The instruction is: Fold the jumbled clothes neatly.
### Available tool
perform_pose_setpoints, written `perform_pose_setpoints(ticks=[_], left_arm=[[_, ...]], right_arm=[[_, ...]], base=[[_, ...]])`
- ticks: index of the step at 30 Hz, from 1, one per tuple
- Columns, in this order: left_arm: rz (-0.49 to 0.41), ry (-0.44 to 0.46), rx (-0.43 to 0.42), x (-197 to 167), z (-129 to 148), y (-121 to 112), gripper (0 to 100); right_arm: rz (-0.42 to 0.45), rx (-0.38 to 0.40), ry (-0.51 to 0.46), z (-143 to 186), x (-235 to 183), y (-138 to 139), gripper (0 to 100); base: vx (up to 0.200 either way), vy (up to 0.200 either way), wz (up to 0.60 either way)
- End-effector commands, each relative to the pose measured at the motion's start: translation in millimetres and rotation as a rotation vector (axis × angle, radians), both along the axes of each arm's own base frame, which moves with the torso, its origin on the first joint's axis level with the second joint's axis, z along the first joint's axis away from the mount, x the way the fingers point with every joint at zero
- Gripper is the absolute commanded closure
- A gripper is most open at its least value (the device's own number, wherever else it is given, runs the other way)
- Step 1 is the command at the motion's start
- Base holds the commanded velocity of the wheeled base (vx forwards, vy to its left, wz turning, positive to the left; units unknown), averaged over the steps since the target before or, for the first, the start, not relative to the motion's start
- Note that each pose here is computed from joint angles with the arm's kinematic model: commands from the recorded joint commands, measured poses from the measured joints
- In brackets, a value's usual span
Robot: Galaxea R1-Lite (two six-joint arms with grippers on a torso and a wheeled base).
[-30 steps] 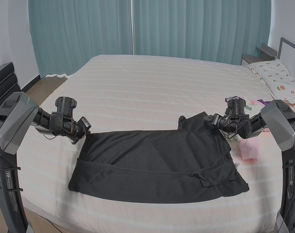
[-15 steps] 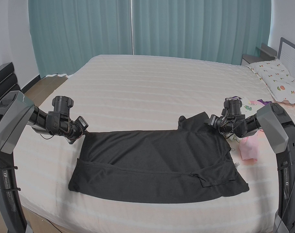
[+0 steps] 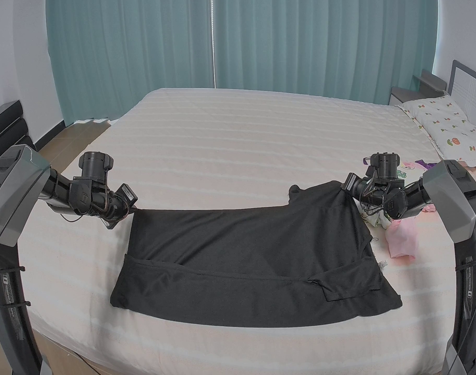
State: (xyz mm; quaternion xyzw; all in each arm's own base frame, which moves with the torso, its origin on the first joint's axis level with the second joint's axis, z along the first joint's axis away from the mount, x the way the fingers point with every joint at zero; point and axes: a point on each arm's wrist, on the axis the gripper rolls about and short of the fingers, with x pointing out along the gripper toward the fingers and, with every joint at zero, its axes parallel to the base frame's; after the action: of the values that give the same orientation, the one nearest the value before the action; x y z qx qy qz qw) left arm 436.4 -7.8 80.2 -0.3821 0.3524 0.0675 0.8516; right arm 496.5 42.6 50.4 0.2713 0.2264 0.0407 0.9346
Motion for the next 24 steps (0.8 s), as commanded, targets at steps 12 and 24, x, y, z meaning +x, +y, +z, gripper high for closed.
perform_pose_setpoints(ticks=[12,24], left_arm=[[0.050,-0.034,-0.004,-5.0,16.1,19.1,100],[0.044,-0.020,-0.002,-26.3,24.0,18.4,100]], right_arm=[[-0.031,0.044,-0.102,16.2,-16.2,-10.2,100],[0.016,0.052,-0.067,28.9,-54.6,-17.9,100]], base=[[0.000,0.000,0.00],[0.000,0.000,0.00]])
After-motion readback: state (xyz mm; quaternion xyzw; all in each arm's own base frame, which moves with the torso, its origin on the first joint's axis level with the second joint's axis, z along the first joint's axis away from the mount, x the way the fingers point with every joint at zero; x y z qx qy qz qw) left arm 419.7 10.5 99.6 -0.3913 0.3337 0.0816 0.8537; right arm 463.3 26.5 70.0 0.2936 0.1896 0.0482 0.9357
